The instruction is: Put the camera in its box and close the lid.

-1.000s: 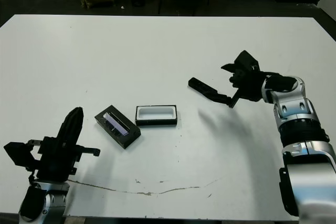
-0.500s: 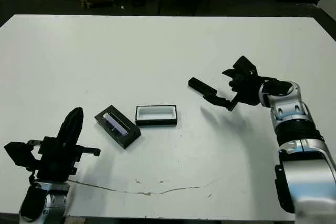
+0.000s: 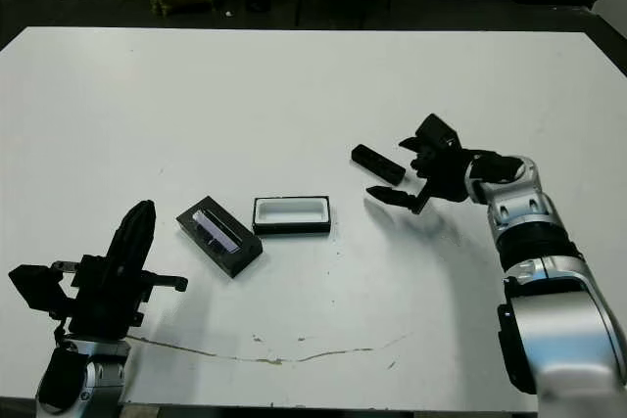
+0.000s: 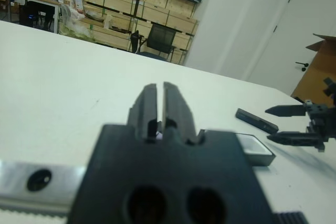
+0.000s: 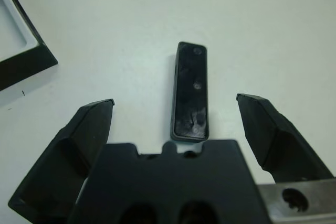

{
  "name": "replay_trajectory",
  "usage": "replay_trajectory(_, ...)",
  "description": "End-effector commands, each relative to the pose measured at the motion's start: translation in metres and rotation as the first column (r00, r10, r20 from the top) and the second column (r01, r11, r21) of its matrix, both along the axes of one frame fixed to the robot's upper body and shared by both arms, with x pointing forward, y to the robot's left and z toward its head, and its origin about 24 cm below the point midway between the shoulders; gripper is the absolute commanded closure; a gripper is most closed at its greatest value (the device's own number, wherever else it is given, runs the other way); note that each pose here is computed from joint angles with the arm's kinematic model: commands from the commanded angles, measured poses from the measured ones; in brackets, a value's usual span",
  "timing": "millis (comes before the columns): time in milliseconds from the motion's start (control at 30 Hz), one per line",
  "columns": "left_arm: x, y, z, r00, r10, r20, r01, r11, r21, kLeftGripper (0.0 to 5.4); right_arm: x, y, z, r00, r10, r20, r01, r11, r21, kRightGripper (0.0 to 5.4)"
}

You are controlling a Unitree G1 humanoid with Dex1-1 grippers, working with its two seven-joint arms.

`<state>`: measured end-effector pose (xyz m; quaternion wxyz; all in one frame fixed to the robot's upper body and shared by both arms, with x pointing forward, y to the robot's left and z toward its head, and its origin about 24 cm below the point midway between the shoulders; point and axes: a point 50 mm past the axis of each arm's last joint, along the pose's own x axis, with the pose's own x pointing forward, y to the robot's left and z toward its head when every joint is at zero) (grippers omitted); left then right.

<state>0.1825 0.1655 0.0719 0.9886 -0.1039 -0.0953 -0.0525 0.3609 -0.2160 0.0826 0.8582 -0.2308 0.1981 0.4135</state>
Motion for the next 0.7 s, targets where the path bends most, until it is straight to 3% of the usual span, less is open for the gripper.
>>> replay_trajectory(33, -0.002, 0.002, -0.01, 0.999, 0.016, -0.049, -0.016, 1.0, 0.006, 5.4, 0.0, 0.001, -0.006, 0.999, -0.024, -0.024, 0.024, 1.0, -0.008, 0.01)
replay_trajectory(267, 0.002, 0.004, -0.013, 0.999, 0.014, -0.039, -0.014, 1.0, 0.01, 5.4, -0.004, -0.001, -0.018, 0.998, -0.042, -0.057, 0.042, 0.999, 0.01, 0.01)
replay_trajectory(467, 0.006, 0.006, -0.015, 1.0, 0.001, -0.019, -0.001, 1.0, -0.002, 5.4, -0.007, -0.003, -0.026, 0.998, -0.051, -0.032, 0.05, 0.998, -0.045, 0.01)
replay_trajectory(700, 0.008, 0.008, -0.016, 1.0, -0.002, -0.028, 0.001, 1.0, -0.021, 5.4, -0.011, -0.003, -0.034, 0.998, -0.052, -0.037, 0.051, 0.998, -0.032, 0.01)
